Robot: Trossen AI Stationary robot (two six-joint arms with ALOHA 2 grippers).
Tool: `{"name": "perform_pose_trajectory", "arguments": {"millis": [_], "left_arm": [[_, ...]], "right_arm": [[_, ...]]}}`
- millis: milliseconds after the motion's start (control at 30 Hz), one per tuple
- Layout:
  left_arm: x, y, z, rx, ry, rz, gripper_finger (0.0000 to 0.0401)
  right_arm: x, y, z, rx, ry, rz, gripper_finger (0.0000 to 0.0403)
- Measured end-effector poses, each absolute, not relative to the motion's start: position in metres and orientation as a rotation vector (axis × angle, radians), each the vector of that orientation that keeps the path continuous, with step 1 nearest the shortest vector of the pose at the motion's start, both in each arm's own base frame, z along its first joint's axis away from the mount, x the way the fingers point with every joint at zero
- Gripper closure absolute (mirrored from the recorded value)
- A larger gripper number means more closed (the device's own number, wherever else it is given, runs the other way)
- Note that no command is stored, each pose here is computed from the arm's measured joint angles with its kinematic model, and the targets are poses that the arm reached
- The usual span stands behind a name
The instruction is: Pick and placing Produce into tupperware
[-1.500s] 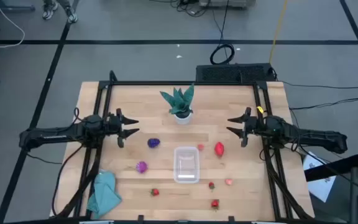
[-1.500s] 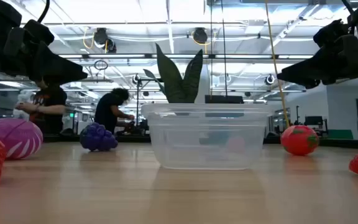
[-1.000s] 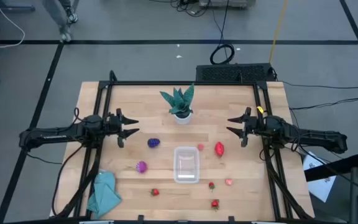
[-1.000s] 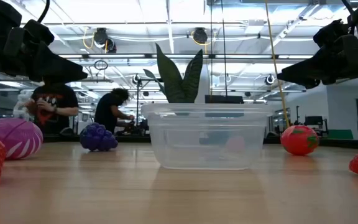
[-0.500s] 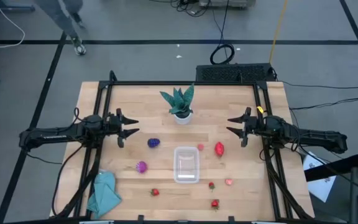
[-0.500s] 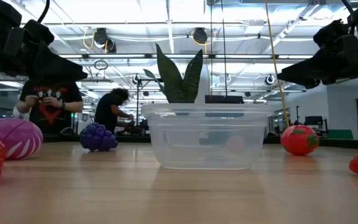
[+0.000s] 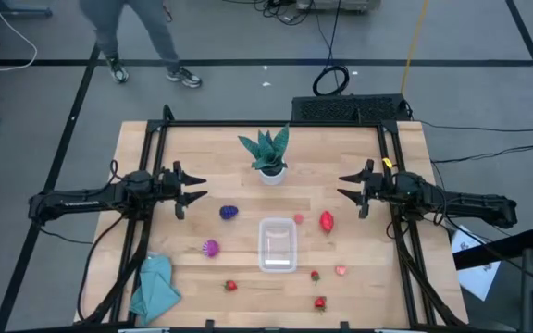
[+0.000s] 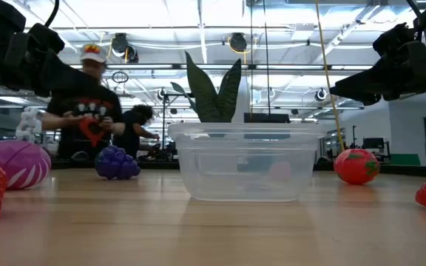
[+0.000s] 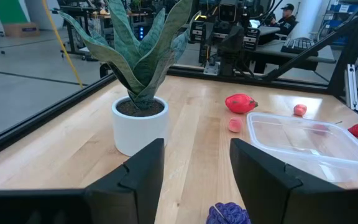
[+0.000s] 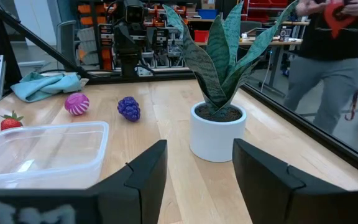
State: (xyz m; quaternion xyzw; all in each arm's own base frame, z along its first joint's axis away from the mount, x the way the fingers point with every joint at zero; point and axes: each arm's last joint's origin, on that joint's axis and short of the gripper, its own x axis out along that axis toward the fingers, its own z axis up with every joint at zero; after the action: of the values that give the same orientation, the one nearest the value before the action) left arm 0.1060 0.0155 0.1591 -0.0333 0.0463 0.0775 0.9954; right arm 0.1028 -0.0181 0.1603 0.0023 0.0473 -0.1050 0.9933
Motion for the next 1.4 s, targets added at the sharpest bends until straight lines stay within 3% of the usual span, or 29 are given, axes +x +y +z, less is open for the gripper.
{"name": "perform_pose_trajectory", "arguments": {"millis": [1033, 1400], "left_arm": [[0.106, 0.016, 0.159, -0.066, 0.088, 0.172, 0.0215], [0.106, 0.016, 0.164, -0.16, 0.028, 0.173, 0.0215]], "right_arm": [[0.103, -0.018, 0.163, 0.007, 0.063, -0.212, 0.0232], [0.103, -0.018, 0.179, 0.293, -0.127, -0.196, 0.0232]]}}
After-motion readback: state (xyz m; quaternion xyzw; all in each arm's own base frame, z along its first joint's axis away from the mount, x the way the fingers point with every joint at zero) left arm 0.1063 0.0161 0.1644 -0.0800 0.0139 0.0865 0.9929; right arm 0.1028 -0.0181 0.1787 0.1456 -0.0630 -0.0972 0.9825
